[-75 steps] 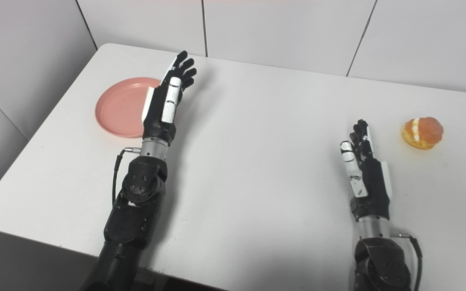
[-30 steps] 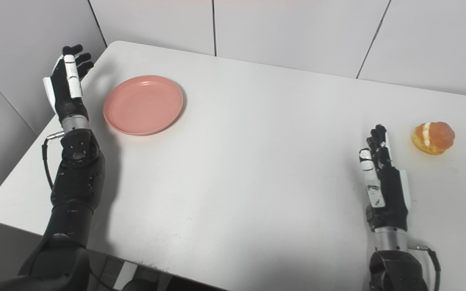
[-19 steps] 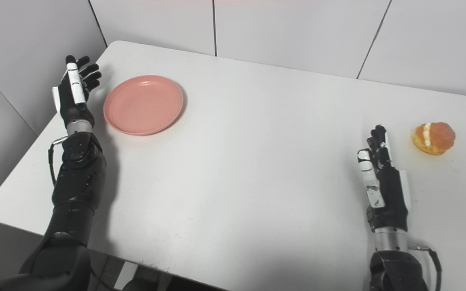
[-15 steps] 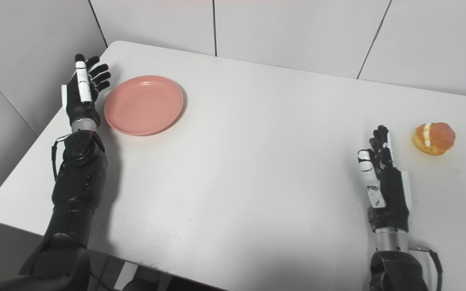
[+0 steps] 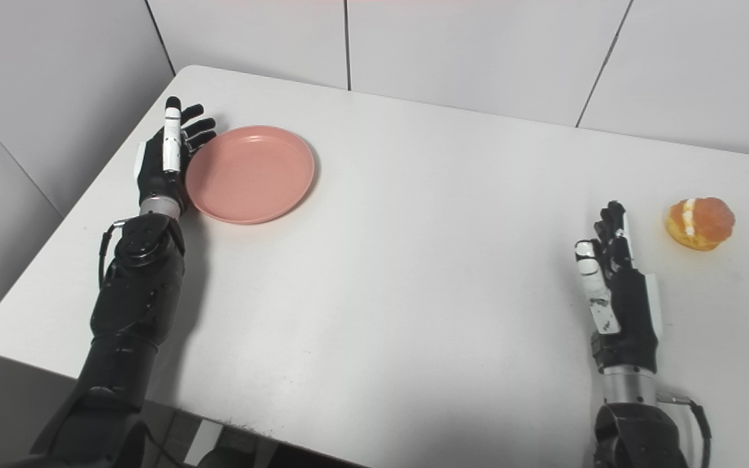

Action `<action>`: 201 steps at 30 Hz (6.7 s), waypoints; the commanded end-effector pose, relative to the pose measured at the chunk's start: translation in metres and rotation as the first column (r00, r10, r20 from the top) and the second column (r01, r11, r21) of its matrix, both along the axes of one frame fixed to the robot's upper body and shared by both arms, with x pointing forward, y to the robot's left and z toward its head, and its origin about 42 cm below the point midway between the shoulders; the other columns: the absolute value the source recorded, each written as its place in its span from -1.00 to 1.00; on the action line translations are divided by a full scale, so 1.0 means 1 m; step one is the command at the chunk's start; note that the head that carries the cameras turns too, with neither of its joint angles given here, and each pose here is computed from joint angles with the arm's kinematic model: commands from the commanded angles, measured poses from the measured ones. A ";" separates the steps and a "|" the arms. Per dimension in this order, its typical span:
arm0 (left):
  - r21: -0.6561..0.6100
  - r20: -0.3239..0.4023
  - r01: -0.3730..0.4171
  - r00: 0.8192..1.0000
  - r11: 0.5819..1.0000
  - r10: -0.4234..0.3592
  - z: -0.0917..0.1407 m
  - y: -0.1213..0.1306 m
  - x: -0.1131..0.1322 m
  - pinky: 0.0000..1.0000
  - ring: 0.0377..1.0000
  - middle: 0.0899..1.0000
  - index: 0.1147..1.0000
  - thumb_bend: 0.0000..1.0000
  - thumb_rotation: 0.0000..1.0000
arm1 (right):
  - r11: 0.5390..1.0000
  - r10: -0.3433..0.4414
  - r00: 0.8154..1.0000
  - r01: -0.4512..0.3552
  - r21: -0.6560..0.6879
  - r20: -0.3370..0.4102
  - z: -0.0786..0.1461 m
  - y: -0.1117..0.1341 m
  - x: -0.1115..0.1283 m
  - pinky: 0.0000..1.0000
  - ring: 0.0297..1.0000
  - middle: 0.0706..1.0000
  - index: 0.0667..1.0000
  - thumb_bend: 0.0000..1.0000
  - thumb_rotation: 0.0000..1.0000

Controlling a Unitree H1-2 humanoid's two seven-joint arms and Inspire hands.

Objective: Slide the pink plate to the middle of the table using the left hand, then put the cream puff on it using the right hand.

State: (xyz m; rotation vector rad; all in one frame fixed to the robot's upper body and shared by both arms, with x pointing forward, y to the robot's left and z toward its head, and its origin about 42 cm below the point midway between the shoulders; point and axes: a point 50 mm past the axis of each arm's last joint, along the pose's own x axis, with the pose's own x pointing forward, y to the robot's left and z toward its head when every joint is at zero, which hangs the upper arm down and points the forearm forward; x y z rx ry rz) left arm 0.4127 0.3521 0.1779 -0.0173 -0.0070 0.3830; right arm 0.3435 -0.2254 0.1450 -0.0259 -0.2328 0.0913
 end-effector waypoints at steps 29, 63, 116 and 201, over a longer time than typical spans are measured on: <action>-0.136 0.011 0.300 0.954 0.944 -0.301 0.013 -0.106 -0.009 0.53 0.50 0.46 0.43 0.05 1.00 | 1.000 -0.020 0.998 0.018 0.025 0.060 0.013 0.004 0.005 1.00 1.00 0.98 0.96 0.32 0.57; -0.237 0.096 0.463 0.886 0.854 -0.454 -0.006 -0.169 -0.067 0.69 0.65 0.61 0.55 0.04 1.00 | 0.999 -0.032 0.999 0.032 0.000 0.033 0.024 0.060 0.010 1.00 1.00 0.99 0.97 0.29 0.59; -0.118 0.211 0.474 0.871 0.873 -0.444 -0.026 -0.190 -0.085 0.78 0.73 0.72 0.68 0.01 1.00 | 0.832 -0.256 0.889 0.403 -0.383 0.379 0.096 -0.017 0.057 0.87 0.93 0.96 0.96 0.30 0.40; -0.111 0.261 0.521 0.837 0.846 -0.481 -0.030 -0.155 -0.082 0.75 0.69 0.67 0.61 0.07 1.00 | 0.579 -0.515 0.853 0.276 -0.767 -0.082 0.122 -0.100 0.142 -0.52 -0.38 -0.13 0.65 0.14 -1.00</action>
